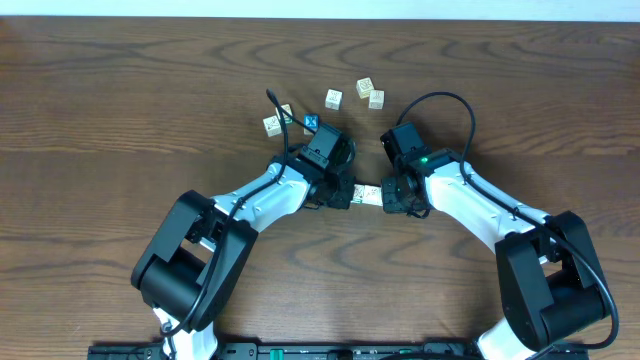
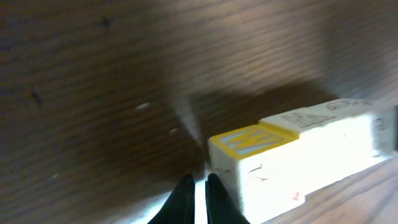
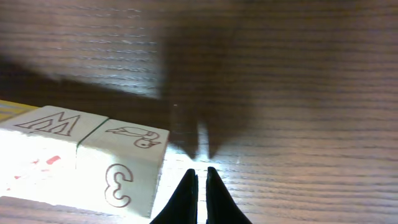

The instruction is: Lift 3 blocks

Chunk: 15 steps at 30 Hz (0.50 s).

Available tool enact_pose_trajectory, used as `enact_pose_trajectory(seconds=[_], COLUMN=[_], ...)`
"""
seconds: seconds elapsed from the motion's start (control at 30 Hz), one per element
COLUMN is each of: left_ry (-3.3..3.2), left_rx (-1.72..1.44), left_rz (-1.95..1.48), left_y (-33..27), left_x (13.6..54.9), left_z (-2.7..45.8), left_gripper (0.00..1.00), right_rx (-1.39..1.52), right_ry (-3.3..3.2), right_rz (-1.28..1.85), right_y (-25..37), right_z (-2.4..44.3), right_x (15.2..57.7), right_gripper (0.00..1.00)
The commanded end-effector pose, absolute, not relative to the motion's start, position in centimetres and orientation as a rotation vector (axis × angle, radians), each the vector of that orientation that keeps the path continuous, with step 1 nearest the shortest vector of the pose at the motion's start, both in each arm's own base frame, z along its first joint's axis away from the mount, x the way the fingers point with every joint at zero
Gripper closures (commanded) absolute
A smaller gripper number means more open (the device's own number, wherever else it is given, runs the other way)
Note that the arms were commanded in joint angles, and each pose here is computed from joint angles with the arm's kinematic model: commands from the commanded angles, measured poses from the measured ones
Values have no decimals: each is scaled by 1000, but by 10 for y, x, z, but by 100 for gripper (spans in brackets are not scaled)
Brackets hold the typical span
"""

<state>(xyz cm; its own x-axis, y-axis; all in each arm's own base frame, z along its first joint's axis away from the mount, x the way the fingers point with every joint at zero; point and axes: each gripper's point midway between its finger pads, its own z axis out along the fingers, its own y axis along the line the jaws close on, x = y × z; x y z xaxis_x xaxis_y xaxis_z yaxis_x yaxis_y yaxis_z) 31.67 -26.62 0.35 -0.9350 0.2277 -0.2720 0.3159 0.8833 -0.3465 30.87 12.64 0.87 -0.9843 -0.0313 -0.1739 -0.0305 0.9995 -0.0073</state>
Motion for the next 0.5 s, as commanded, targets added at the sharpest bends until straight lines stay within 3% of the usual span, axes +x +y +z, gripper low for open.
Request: enact_pose_trajectory(seconds=[0.0,0.3,0.43,0.47], left_ry=[2832,2785,2702,2638], left_rx=[402,340,287,260], left_rz=[-459,-279,-260,-278], left_y=[-256,-234,-224,-220], left_x=[323,344,371,388], left_z=[-3,-1,23,44], left_gripper=[89,85,85,85], right_rx=[-42,96,118,120], right_ry=[2951,2889,2800,2745], right_rz=[-53,-85,-67,-49], right_y=[121,97,89,87], right_z=[10,14,24,34], right_x=[312,334,361,378], right_gripper=[95,91,84,79])
